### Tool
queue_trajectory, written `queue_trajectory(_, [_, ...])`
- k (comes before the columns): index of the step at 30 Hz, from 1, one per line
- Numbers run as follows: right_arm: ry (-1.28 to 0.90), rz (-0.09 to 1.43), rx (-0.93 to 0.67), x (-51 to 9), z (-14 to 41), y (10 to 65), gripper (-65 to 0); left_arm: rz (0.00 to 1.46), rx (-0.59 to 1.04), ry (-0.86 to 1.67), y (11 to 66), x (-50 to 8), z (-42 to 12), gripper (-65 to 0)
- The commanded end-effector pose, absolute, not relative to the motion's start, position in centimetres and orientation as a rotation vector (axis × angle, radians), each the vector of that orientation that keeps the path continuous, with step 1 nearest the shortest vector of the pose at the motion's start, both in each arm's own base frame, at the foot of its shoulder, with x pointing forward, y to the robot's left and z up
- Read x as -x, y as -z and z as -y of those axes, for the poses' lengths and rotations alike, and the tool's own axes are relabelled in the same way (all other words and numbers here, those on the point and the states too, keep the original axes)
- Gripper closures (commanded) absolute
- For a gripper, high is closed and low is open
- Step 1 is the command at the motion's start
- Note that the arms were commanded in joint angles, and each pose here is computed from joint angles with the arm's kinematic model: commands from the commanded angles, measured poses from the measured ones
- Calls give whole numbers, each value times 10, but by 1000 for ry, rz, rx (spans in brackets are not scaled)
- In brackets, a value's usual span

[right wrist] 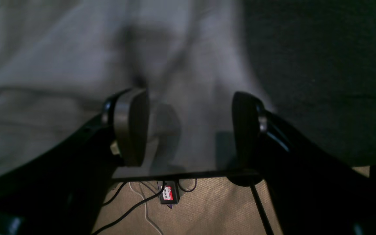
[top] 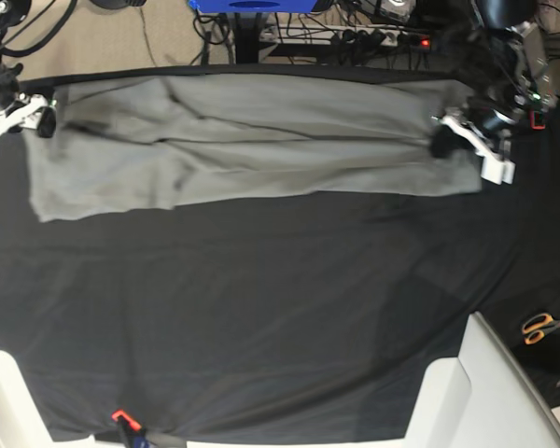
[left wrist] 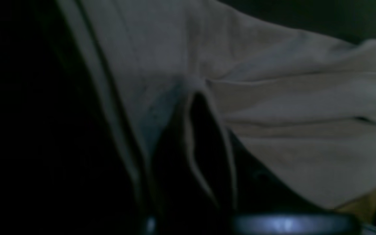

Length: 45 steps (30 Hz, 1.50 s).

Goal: Fold the T-shirt properly
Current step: 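Fold the strip's end held by the left gripper toward the right gripper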

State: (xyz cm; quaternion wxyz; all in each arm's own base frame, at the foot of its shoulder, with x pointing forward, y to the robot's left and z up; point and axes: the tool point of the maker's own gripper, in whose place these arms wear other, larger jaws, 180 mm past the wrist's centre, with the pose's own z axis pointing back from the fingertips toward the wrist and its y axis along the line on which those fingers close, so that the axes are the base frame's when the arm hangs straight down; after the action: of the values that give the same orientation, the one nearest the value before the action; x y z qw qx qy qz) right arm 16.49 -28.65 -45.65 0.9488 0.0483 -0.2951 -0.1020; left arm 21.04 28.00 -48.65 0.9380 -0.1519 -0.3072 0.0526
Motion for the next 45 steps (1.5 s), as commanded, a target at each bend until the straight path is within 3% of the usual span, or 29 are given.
queue_trajectory(1, [203, 643, -90, -173, 292, 448, -377, 649, 262, -103, 477, -219, -299, 0])
queue_trajectory(10, [204, 643, -91, -173, 291, 448, -377, 758, 140, 81, 416, -240, -316, 0])
queue_trajectory(16, [204, 641, -91, -172, 291, 448, -377, 792, 147, 236, 389, -233, -267, 0])
queue_trajectory(29, [204, 639, -92, -172, 291, 448, -377, 776, 312, 105, 406, -221, -147, 0])
queue_trajectory(45, [203, 640, -90, -172, 292, 448, -377, 672, 477, 73, 441, -241, -54, 0])
